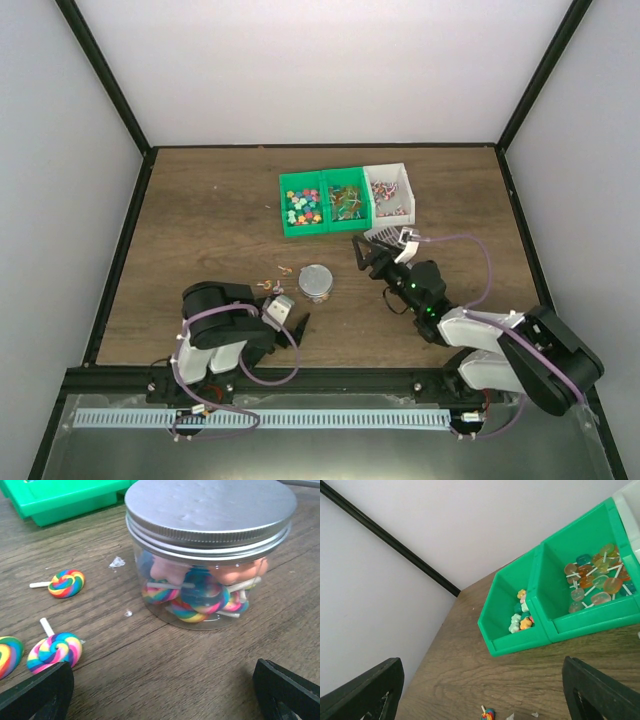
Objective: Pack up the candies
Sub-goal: Screw the bottle lid onto the packing bottle.
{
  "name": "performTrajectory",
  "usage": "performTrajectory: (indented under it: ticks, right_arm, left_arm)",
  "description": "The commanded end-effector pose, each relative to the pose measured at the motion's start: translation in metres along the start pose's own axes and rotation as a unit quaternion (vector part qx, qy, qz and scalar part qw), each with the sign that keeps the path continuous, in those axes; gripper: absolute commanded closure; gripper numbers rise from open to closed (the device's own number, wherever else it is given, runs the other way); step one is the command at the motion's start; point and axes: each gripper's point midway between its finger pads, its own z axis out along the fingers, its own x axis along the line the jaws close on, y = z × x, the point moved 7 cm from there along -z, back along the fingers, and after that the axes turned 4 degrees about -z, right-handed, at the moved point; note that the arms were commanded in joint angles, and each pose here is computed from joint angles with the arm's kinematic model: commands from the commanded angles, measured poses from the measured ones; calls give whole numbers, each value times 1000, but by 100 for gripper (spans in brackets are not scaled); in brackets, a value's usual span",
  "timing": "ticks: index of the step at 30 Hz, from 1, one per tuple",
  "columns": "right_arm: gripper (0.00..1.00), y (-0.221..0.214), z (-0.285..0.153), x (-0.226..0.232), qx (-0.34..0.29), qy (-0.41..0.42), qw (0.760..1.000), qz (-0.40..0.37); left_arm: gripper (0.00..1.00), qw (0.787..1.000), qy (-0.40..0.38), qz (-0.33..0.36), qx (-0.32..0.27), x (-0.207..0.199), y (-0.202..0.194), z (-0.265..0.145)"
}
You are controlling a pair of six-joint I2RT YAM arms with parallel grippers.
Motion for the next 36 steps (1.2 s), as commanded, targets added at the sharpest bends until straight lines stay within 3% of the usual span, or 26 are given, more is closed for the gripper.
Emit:
performTrajectory:
  ticks: [1,5,9,14,19,29,31,36]
  right_arm:
    - [13,0,-12,-6,-9,-14,1000,-19]
    - [14,0,-15,-6,-5,-12,999,-42]
    - [25,-13,-6,-12,42,-28,996,-73]
    - [34,-18,7,-16,68,-38,990,-122]
    - [35,-20,20,-17,80,-41,985,-150]
    - [41,-30,34,-21,96,-29,985,-142]
    - [47,-31,31,-19,99,-21,985,-137]
    - [63,-37,25,-17,123,-7,984,-132]
  left_arm:
    - [0,996,-60,-10,-60,-13,22,-8]
    - [0,996,-67,3,-64,-23,20,6]
    - [2,996,-59,-5,-72,-27,22,13]
    - [1,991,-71,49,-100,-44,30,29]
    - [0,987,-89,76,-108,-50,32,43]
    - [3,982,-151,64,-94,-33,38,52]
    - [9,981,-159,65,-93,-31,39,52]
    - [12,972,-201,78,-94,-34,42,50]
